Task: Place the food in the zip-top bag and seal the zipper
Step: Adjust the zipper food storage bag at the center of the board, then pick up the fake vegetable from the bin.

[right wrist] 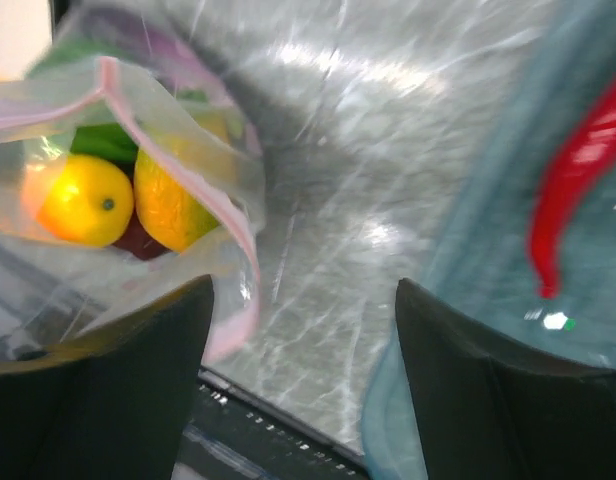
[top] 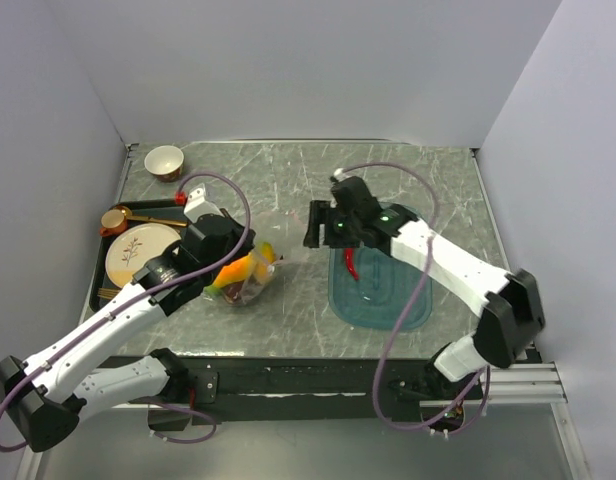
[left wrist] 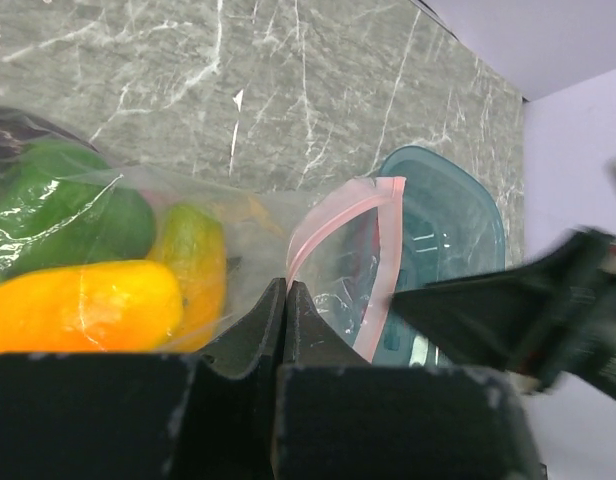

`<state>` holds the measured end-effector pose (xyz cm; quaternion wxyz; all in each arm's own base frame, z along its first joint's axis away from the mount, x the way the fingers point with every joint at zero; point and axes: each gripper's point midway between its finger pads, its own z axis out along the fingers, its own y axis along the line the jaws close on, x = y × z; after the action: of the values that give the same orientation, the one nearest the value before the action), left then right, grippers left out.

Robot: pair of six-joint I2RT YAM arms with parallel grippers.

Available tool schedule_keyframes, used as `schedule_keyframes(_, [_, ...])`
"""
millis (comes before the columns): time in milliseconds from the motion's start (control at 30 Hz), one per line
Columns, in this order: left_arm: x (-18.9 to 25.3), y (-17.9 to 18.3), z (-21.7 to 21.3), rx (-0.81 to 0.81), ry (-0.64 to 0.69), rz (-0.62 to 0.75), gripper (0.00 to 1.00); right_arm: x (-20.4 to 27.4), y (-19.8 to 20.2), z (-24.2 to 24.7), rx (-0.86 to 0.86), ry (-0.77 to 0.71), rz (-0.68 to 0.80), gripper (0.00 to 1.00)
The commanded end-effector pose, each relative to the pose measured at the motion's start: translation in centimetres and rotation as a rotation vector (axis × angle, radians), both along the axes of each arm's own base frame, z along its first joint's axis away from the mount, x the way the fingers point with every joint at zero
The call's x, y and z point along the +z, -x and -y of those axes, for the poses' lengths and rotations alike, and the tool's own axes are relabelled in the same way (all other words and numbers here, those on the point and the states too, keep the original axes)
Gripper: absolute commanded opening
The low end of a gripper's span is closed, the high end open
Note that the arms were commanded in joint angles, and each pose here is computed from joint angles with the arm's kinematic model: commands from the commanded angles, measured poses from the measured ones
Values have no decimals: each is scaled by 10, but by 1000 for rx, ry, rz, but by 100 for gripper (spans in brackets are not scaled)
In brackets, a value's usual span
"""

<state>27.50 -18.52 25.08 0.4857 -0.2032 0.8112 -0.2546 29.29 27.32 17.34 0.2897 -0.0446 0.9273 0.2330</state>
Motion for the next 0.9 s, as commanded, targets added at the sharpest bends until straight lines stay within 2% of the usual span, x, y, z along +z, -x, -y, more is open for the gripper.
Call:
schedule_keyframes(0, [24,-5,9,-20,57,53,1,41,-13,54,-192,-23,155,83])
schedule_keyframes(133, [27,-5,10,-24,61,60,1,20,-16,95,-284,13,133,82])
schedule_keyframes(267, [31,-6,10,-24,60,66,1,-23,-16,115,-277,109,48,72])
schedule_keyframes(400, [32,-6,12,-33,57,65,1,-54,-17,113,-240,150,-23,62])
schedule_keyframes(533, [28,-7,12,-31,55,56,1,-74,-23,106,-211,153,-57,57])
schedule_keyframes(867, [25,-8,13,-29,41,45,1,-103,-45,96,-198,184,-93,55])
